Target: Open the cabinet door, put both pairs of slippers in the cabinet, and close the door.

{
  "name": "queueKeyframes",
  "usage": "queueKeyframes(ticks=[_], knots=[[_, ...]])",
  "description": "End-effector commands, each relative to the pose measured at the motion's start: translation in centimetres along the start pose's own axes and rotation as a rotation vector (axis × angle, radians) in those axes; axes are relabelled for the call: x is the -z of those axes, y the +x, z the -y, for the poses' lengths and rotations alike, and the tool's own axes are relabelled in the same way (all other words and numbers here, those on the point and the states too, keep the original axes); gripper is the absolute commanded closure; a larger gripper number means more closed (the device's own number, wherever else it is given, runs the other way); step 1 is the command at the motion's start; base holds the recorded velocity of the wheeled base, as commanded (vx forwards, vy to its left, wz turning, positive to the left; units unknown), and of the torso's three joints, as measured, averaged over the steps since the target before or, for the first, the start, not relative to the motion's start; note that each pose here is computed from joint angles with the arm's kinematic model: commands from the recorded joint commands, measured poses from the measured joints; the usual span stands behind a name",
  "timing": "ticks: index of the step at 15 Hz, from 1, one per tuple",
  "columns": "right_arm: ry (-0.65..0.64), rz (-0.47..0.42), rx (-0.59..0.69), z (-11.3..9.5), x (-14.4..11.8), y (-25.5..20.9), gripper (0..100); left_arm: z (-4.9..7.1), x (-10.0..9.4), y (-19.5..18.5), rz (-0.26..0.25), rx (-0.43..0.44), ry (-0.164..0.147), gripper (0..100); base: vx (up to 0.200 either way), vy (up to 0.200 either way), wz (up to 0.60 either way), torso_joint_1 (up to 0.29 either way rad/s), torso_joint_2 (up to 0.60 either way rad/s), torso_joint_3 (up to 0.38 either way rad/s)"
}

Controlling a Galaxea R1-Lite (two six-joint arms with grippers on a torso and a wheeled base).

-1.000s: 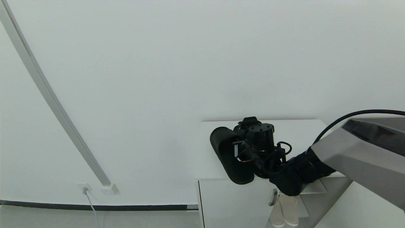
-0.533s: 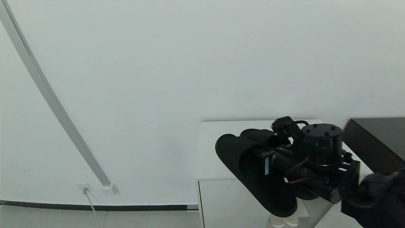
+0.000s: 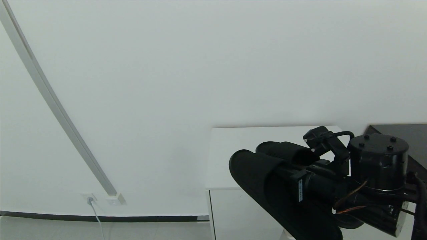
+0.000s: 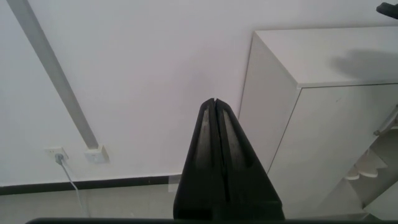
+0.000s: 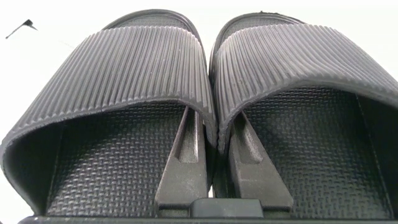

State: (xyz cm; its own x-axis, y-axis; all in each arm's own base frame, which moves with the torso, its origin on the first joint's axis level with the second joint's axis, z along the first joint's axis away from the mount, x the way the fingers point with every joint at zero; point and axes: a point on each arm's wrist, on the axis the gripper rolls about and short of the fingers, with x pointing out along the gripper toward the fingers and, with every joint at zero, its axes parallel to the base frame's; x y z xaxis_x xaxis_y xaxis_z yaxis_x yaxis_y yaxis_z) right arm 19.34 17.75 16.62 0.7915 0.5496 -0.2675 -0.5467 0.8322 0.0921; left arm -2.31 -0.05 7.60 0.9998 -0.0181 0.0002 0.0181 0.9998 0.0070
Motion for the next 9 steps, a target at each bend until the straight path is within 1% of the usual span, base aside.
queueKeyframes(ticks=[1, 8, 9], knots=[[-0.004, -0.007, -0.014, -0.38, 0.20, -0.05, 100, 0.00, 0.02, 0.01, -0.002, 0.000, -0.001, 100, -0.200, 0.000, 0.00, 0.012, 0.00, 0.002], [-0.012, -0.027, -0.021, -0.67, 0.75, 0.20, 100, 0.00, 0.02, 0.01, -0.002, 0.000, 0.001, 100, -0.200, 0.000, 0.00, -0.003, 0.00, 0.004], [-0.013, -0.035, -0.020, -0.64, 0.95, 0.19, 100, 0.00, 0.02, 0.01, -0.002, 0.000, 0.001, 100, 0.000, 0.000, 0.00, 0.000, 0.00, 0.000]])
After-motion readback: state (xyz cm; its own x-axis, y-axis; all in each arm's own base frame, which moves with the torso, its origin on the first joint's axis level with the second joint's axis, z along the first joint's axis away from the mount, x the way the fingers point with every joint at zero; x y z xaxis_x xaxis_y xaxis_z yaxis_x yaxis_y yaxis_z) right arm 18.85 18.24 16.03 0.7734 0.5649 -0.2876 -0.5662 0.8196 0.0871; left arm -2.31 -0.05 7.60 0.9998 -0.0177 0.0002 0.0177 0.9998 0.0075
